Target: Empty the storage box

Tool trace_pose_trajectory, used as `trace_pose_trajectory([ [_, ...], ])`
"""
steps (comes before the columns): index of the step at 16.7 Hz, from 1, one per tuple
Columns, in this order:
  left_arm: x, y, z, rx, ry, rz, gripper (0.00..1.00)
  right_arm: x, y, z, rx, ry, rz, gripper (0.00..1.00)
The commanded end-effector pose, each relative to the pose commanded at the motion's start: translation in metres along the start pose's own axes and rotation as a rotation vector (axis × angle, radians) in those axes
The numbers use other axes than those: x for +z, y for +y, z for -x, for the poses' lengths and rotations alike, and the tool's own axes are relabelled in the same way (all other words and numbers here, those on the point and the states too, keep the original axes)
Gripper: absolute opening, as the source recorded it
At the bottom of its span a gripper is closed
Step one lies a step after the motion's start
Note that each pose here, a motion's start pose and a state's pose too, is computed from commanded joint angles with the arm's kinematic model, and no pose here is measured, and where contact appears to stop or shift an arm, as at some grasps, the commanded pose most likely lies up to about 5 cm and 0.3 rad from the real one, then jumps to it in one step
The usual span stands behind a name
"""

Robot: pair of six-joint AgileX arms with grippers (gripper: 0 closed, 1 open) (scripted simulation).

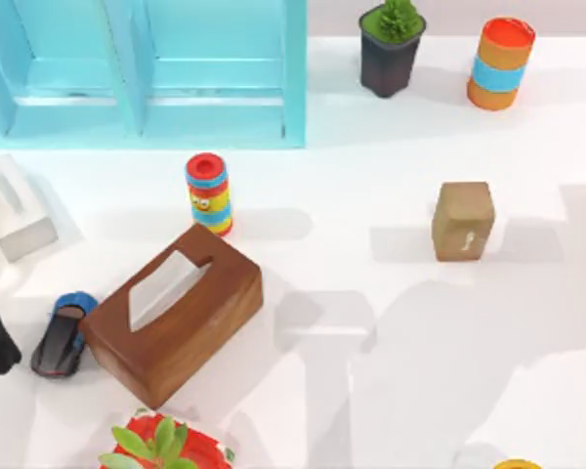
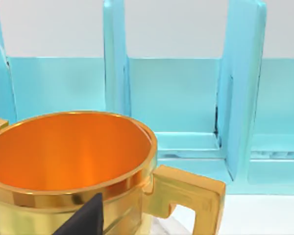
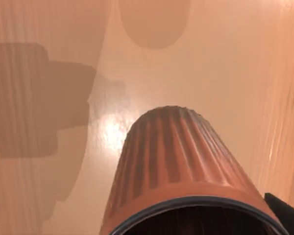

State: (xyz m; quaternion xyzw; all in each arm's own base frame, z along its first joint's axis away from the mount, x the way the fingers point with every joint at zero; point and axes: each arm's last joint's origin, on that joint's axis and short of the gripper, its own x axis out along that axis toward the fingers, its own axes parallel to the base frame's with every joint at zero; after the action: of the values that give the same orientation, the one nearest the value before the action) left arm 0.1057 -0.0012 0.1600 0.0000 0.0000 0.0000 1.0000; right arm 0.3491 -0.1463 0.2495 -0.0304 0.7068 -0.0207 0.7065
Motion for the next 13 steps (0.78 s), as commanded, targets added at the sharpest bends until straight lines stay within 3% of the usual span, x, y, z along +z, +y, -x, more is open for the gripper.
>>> trace_pose_trajectory([
  [5,0.000,0.000,0.000,0.000,0.000,0.000,1.00,-0.005,-0.003,0.048,0.001,0.021,-0.009,0.00],
  [9,0.000,0.000,0.000,0.000,0.000,0.000,1.00,0.003,-0.014,0.044,0.067,0.006,-0.036,0.00],
  [13,0.000,0.000,0.000,0.000,0.000,0.000,1.00,0.006,-0.020,0.039,0.078,-0.003,-0.051,0.00],
])
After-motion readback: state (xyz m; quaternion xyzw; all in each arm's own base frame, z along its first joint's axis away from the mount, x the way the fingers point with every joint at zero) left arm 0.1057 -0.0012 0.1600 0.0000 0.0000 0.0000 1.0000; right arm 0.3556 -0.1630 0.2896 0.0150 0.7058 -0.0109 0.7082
